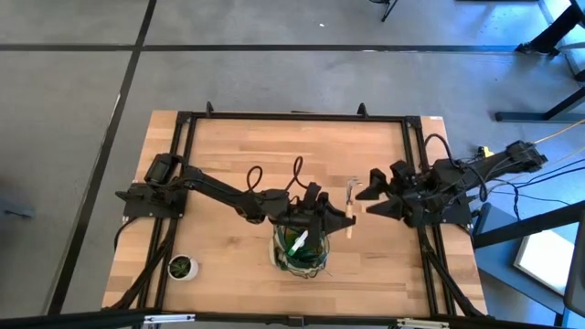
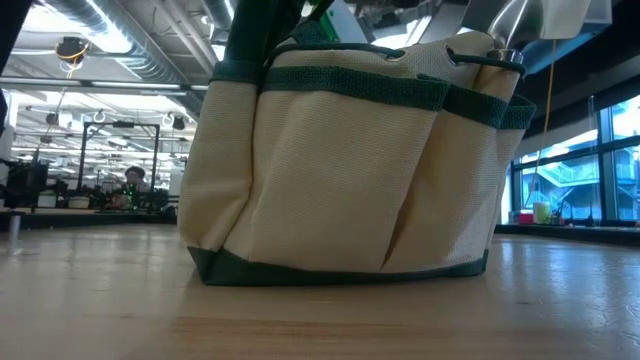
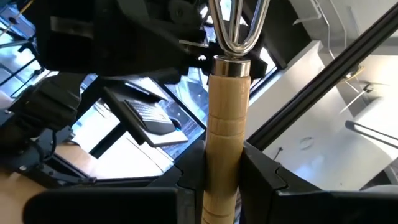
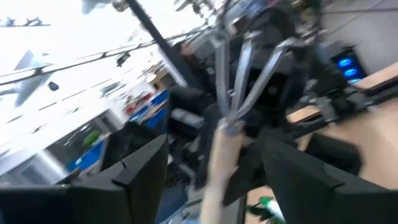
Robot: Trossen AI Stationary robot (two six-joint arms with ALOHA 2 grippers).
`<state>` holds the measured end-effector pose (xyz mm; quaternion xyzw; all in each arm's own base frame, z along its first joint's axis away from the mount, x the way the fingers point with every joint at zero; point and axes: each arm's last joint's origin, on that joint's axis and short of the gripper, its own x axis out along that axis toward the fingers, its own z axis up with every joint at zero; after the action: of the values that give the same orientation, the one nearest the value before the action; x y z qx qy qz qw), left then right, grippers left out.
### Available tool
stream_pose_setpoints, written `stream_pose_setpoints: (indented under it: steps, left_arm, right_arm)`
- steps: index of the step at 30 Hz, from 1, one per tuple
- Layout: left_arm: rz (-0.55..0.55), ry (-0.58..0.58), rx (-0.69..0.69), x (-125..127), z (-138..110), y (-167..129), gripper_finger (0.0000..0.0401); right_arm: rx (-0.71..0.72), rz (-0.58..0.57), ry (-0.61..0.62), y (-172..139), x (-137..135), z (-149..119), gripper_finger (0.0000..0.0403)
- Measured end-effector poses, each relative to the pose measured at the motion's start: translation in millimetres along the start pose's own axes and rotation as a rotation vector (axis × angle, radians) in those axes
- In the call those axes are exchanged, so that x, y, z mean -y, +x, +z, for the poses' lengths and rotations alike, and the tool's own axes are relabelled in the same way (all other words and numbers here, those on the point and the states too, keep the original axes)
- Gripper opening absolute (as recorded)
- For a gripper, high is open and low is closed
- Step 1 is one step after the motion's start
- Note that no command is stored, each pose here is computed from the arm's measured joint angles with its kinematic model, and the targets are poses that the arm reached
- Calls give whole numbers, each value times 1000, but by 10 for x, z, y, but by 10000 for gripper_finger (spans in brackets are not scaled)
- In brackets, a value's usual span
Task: Pick & Place Garden tools in Gardening bag
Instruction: Put the brown hand rake into the gardening bag
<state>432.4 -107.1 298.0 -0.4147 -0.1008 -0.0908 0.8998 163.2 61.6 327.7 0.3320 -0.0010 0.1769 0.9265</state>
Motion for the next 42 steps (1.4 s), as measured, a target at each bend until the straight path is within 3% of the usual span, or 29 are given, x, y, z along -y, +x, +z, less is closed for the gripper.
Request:
stream_pose_setpoints:
  steps: [8, 14, 21, 32, 37, 42]
  left_arm:
    - [-10, 3, -19, -2, -6, 0, 59]
    - [-13, 5, -22, -16, 8, 4, 59]
    - [-4, 13, -32, -31, 4, 5, 59]
    - [11, 18, -37, -42, -6, 3, 59]
    - [11, 18, -36, -44, -5, 3, 59]
    - [11, 18, -36, -44, -5, 3, 59]
  right_arm:
    - [35, -105, 11, 110, 52, -70, 259]
    - [-18, -85, 6, 197, 81, -138, 259]
    - [60, -22, -1, 268, 41, -95, 259]
    - [28, -45, -16, 318, 79, -149, 258]
    - [18, -50, -17, 338, 91, -169, 226]
    - [19, -49, -18, 337, 90, -168, 153]
